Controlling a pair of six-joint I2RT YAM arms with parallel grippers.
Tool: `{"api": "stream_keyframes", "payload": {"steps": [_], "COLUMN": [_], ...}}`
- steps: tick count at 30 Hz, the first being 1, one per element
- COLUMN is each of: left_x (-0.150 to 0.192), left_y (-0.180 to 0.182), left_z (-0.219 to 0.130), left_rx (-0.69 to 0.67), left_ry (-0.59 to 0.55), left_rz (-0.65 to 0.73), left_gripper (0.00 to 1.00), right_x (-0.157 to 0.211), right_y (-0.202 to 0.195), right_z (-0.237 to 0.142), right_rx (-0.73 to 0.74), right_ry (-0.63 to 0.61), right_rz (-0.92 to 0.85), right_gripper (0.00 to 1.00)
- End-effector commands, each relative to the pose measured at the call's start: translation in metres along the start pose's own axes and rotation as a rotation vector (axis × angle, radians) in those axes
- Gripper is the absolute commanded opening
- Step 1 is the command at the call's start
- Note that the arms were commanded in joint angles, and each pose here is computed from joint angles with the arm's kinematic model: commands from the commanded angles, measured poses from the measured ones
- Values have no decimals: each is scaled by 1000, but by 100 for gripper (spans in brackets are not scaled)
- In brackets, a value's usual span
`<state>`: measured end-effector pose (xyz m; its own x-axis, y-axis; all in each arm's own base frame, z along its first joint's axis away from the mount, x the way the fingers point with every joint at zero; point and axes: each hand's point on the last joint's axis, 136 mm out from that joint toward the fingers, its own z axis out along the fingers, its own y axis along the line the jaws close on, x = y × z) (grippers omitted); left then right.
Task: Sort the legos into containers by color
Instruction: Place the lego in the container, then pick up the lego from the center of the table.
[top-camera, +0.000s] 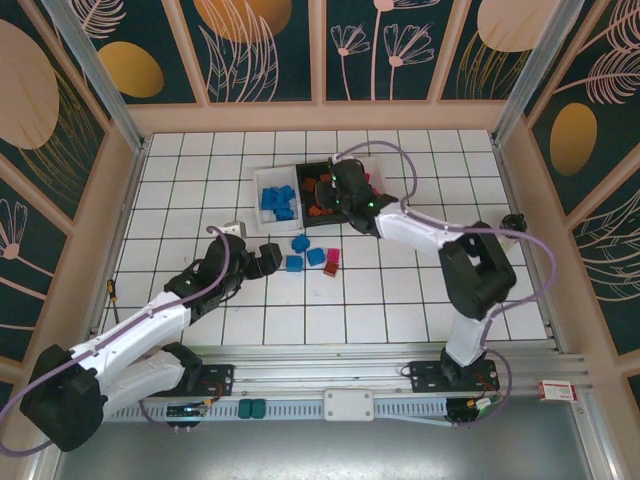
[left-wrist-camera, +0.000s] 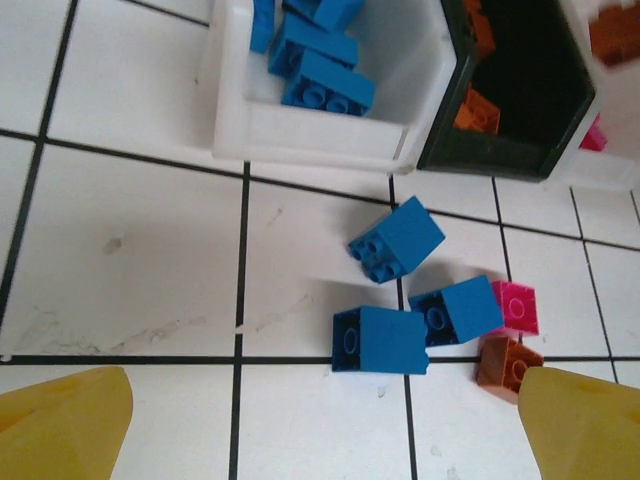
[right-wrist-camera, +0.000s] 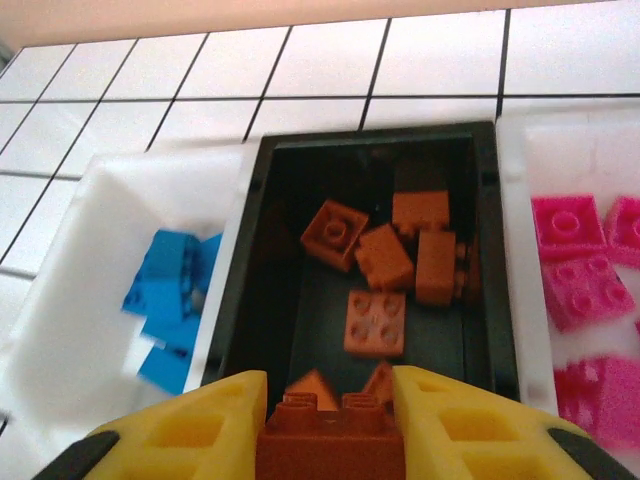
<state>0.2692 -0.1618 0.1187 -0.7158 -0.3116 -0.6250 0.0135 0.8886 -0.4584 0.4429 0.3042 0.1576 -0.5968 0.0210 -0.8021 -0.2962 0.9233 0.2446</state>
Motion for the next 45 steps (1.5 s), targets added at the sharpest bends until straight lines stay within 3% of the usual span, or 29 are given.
{"api": "stream_keyframes", "payload": {"steps": [1, 3, 6, 11, 19, 28, 33, 40, 45], "left_x": [17, 27, 40, 51, 54, 49, 55, 50, 10], "left_y": [-5, -6, -9, -17, -31, -38, -30, -19, -34], "left_z": [8, 13, 21, 36, 67, 96, 105, 91, 61], "left_rx": [42, 34, -2, -40, -82, -125, -164, -187, -143], "left_ry": [59, 83, 106, 124, 128, 118, 129, 95, -21], "left_rz": [21, 40, 89, 163, 256, 319, 323, 301, 259], "left_gripper": [99, 98, 95, 89, 89, 78, 65, 35, 33], "right_x": [-4, -12, -22, -21, 9, 19, 17, 20, 29], "right_y": [-8, -5, 5, 14, 9, 4, 0, -4, -8], "right_z": [27, 35, 30, 0, -39, -68, -79, -90, -98], "right_rx": [8, -9, -45, -77, -92, -101, -94, -93, -101], "right_ry": [37, 39, 18, -19, -23, -43, -62, -75, -73], "right_rz": [9, 15, 11, 6, 23, 43, 48, 60, 74], "right_gripper": [49, 59, 64, 65, 65, 65, 65, 65, 65]}}
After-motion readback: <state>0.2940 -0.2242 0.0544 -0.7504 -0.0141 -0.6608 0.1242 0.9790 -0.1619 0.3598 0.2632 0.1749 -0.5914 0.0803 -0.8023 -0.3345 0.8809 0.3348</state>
